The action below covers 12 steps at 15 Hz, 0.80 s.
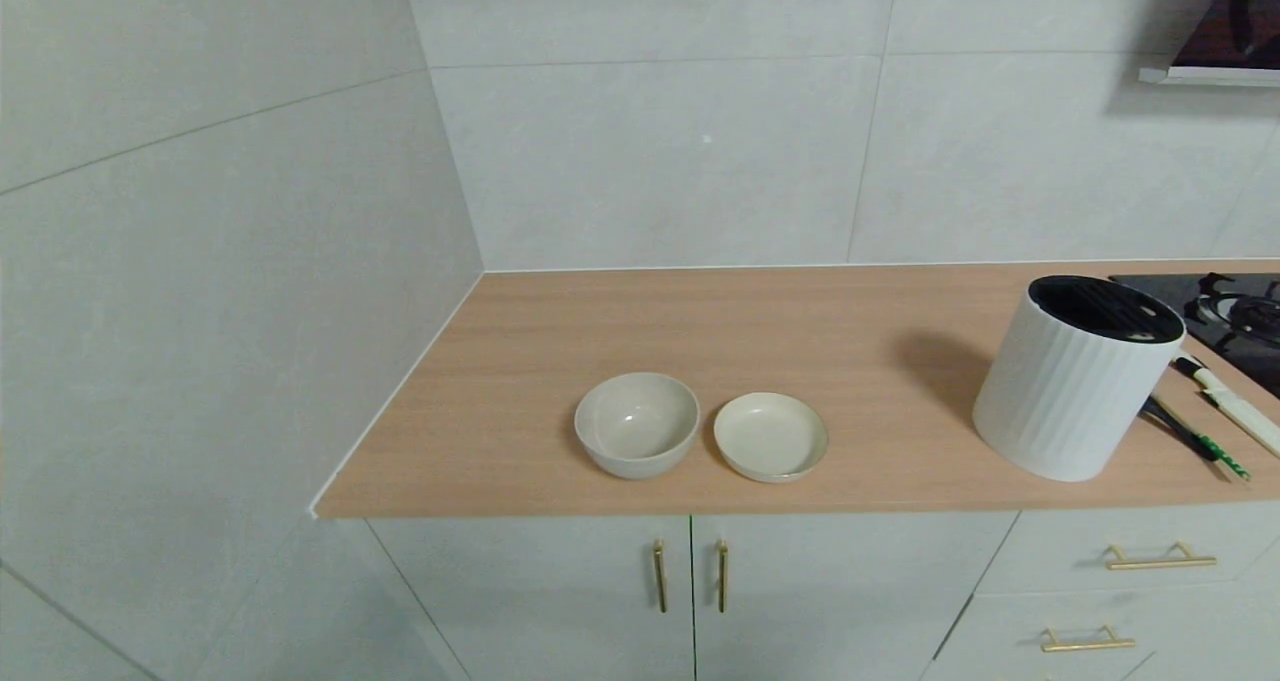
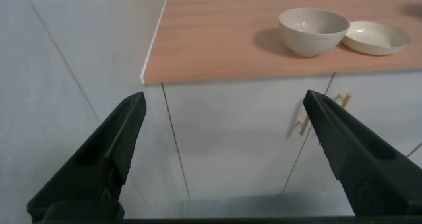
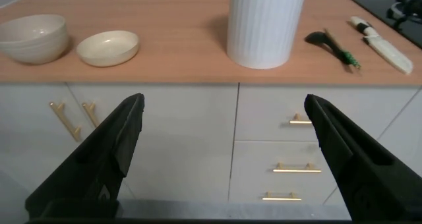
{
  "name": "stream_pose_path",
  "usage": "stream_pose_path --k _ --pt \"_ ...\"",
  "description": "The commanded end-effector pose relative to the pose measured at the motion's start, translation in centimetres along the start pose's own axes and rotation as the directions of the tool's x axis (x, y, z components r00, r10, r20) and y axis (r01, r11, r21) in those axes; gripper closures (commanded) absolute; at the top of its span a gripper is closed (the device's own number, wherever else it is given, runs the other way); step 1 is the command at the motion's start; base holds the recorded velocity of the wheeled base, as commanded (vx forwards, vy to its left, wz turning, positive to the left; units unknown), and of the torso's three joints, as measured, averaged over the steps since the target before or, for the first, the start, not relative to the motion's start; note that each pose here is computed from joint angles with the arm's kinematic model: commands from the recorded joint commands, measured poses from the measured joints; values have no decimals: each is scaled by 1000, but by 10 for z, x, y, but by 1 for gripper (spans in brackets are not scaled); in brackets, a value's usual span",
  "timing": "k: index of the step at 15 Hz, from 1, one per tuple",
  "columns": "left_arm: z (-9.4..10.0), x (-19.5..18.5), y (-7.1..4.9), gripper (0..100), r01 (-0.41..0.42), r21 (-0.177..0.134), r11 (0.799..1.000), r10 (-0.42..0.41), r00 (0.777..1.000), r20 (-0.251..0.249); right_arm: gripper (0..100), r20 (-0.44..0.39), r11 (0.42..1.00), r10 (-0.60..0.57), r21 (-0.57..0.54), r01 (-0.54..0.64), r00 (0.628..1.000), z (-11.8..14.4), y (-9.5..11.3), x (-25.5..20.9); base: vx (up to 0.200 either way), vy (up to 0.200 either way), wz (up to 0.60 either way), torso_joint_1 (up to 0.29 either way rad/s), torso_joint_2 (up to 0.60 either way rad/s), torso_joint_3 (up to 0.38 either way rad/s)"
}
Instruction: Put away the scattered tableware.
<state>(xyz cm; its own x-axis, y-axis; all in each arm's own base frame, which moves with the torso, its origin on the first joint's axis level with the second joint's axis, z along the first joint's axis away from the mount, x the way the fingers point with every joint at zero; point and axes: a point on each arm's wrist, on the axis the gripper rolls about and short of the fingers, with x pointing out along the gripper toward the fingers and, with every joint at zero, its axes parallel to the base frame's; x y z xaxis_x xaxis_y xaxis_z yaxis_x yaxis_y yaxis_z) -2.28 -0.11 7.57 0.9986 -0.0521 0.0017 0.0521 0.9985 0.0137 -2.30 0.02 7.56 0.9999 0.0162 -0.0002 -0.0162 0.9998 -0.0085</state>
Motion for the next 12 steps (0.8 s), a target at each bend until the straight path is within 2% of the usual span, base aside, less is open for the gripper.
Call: stream_pose_path --k 1,6,12 --pt "0 0 0 0 0 0 1000 0 1000 0 0 -1 1000 1 -1 -1 1000 0 0 0 0 0 0 0 0 0" --pt "0 0 0 0 2 0 1000 -2 1000 0 0 -1 1000 1 1 -1 1000 0 0 0 0 0 0 -38 79 46" --pt "0 0 0 0 0 0 1000 0 1000 0 0 -1 1000 1 1 -1 1000 0 0 0 0 0 0 -230 504 268"
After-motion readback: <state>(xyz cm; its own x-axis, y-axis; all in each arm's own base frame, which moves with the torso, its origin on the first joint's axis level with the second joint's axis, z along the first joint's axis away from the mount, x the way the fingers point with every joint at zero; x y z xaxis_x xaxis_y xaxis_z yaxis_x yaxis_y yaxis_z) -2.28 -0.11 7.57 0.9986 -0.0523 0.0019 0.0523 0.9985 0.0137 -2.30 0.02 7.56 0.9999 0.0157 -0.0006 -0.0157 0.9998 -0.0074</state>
